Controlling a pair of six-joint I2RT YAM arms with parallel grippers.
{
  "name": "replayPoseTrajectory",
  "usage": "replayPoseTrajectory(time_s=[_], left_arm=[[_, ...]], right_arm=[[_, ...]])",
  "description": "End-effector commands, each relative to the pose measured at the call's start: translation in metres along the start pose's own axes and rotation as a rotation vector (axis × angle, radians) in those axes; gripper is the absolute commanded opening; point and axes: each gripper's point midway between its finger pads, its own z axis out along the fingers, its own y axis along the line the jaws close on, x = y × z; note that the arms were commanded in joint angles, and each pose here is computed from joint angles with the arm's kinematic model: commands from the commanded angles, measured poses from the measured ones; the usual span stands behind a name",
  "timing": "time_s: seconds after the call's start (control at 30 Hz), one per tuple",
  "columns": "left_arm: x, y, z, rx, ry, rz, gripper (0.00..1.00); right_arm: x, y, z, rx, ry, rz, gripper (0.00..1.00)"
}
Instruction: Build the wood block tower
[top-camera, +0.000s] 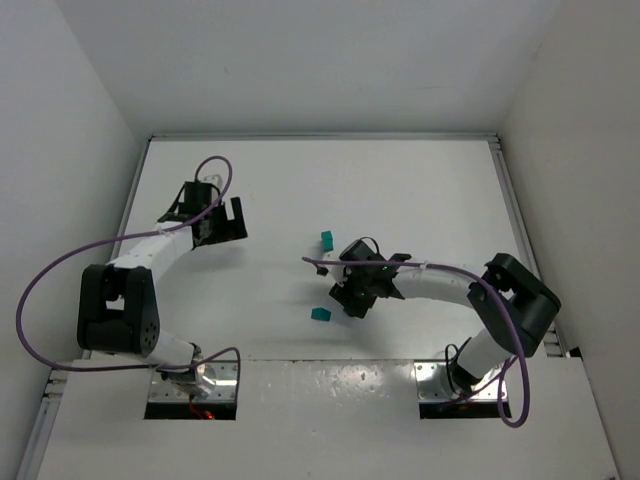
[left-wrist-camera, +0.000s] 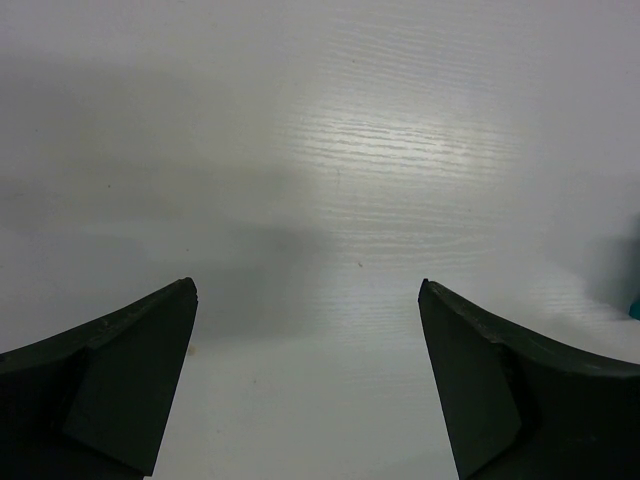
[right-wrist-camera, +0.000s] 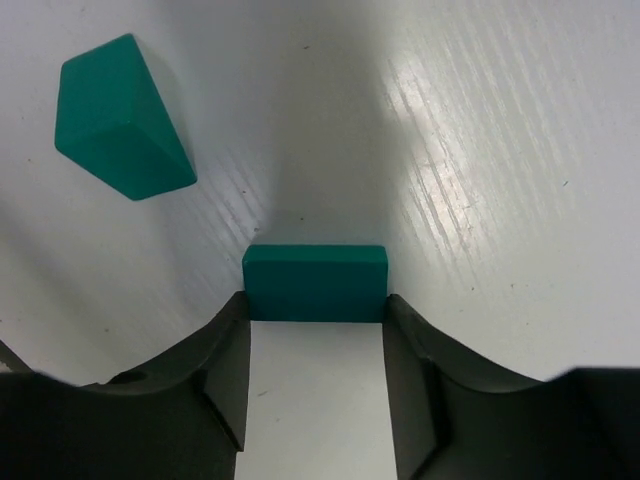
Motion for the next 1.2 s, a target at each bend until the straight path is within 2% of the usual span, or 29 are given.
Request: replayPoseTrajectory(time_s=[0.0, 0.03, 0.07, 0.2, 0.27, 0.3, 0.33, 0.37, 0.4, 0.47, 0.5, 0.57, 0.6, 0.63, 0.7, 0.73, 0.8, 0.87, 0.9, 0.97, 1.17], left_arm=[[-0.013, -0.005, -0.001, 0.035, -0.026, 0.006, 0.99], [-0.012, -0.005, -0.001, 0.045, -0.024, 0.037, 0.99], [-0.015, -0.007, -0.001, 0.059, -0.032, 0.05, 0.99], [-0.007, -0.025, -0.004, 0.18, 0.001, 0.131, 0.99], [-0.012, -0.032, -0.01, 0.227, -0.019, 0.187, 0.99], [-0.013, -0.037, -0.014, 0.257, -0.026, 0.205, 0.99], [-0.013, -0.036, -0.014, 0.257, -0.028, 0.215, 0.99], [-0.013, -0.036, -0.014, 0.257, -0.029, 0.225, 0.99], [-0.01, -0.035, -0.015, 0.257, -0.028, 0.238, 0.99], [-0.006, -0.042, -0.016, 0.293, -0.016, 0.268, 0.99], [-0.002, -0.045, -0.019, 0.319, -0.012, 0.268, 0.99], [0.003, -0.044, -0.02, 0.326, 0.007, 0.291, 0.99], [-0.003, -0.047, -0.022, 0.338, -0.008, 0.312, 0.99], [-0.005, -0.047, -0.023, 0.338, -0.01, 0.324, 0.99], [-0.008, -0.048, -0.025, 0.338, -0.014, 0.337, 0.99], [-0.014, -0.047, -0.026, 0.327, -0.027, 0.339, 0.99], [-0.02, -0.048, -0.027, 0.328, -0.042, 0.353, 0.99], [-0.02, -0.047, -0.026, 0.317, -0.035, 0.351, 0.99], [-0.022, -0.045, -0.023, 0.307, -0.034, 0.35, 0.99], [-0.027, -0.045, -0.024, 0.297, -0.044, 0.352, 0.99], [-0.034, -0.033, -0.024, 0.249, -0.041, 0.345, 0.99]], right_arm=[[-0.029, -0.004, -0.004, 0.018, -0.086, -0.008, 0.4], [-0.031, -0.007, -0.005, 0.024, -0.096, -0.014, 0.37], [-0.031, -0.006, -0.007, 0.01, -0.104, -0.013, 0.29], [-0.031, -0.003, -0.027, -0.064, -0.125, -0.051, 0.15], [-0.036, -0.003, -0.048, -0.126, -0.187, -0.111, 0.1], [-0.043, -0.004, -0.063, -0.139, -0.225, -0.217, 0.04], [-0.037, -0.006, -0.069, -0.167, -0.214, -0.222, 0.01], [-0.041, 0.0, -0.077, -0.23, -0.258, -0.234, 0.01], [-0.05, -0.004, -0.089, -0.234, -0.295, -0.367, 0.01], [-0.032, 0.002, -0.101, -0.352, -0.261, -0.359, 0.01], [-0.056, -0.01, -0.116, -0.329, -0.329, -0.526, 0.01], [-0.046, 0.0, -0.133, -0.494, -0.283, -0.536, 0.01], [-0.062, -0.012, -0.14, -0.496, -0.302, -0.562, 0.01], [-0.041, 0.0, -0.145, -0.625, -0.206, -0.465, 0.01], [-0.077, -0.02, -0.164, -0.587, -0.249, -0.546, 0.01], [-0.076, -0.027, -0.16, -0.615, -0.196, -0.505, 0.01], [-0.084, -0.038, -0.16, -0.589, -0.205, -0.509, 0.01], [-0.094, -0.051, -0.152, -0.523, -0.246, -0.531, 0.01], [-0.085, -0.049, -0.143, -0.515, -0.211, -0.535, 0.01], [-0.096, -0.068, -0.126, -0.401, -0.196, -0.617, 0.01], [-0.114, -0.089, -0.105, -0.324, -0.137, -0.621, 0.01]])
